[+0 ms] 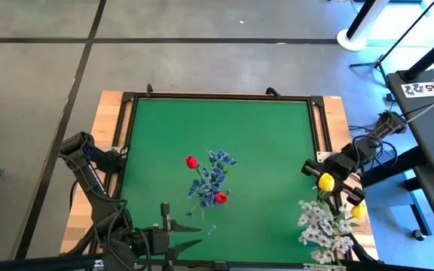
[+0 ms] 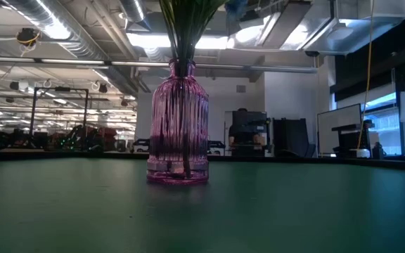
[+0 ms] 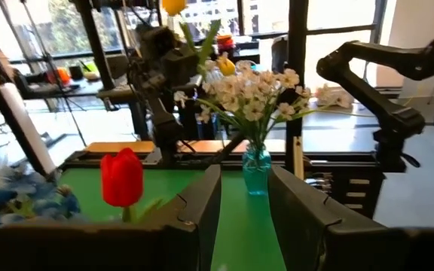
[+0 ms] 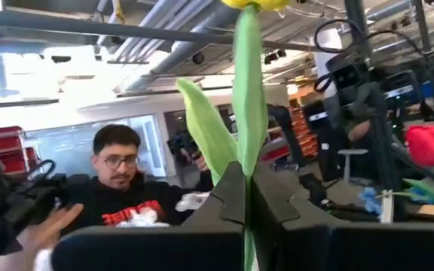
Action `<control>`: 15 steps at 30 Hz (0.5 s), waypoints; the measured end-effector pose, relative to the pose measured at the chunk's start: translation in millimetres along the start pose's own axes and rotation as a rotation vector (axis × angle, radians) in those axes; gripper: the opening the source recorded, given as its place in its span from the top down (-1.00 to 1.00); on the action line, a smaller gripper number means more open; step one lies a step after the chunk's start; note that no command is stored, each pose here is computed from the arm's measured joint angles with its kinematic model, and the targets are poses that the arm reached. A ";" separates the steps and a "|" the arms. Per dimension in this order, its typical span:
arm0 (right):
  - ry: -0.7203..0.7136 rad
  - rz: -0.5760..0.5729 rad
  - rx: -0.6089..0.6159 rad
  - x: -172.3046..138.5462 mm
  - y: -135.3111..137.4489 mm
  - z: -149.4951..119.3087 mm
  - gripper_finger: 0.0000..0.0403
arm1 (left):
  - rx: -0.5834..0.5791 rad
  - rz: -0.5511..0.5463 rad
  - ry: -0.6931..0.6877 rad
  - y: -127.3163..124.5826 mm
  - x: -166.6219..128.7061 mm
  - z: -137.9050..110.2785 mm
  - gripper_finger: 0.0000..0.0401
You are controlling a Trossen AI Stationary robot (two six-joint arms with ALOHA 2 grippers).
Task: Sort flowers into vase by color
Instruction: Put the yellow flower into the blue vase
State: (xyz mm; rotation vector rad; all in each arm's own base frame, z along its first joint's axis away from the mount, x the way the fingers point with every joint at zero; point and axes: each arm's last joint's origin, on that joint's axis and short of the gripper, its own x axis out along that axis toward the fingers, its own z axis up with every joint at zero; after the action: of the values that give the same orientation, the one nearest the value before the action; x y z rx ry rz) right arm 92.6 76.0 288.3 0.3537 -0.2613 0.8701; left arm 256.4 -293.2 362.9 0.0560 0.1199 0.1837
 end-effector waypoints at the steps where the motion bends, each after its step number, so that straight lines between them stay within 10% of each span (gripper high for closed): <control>1: 0.000 0.012 -0.004 -1.5 -1.5 1.5 1.00 | -0.008 -0.009 0.004 -0.2 0.0 -0.4 0.46; 15: -0.086 0.253 -0.085 -33.6 8.9 28.0 1.00 | -0.039 -0.005 0.006 1.1 2.6 -0.6 0.46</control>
State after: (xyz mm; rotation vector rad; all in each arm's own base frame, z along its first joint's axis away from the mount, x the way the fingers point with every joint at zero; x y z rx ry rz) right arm 62.6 46.5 303.4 0.2826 -0.4280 1.0906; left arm 258.6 -291.6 362.1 0.0166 0.1225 0.1811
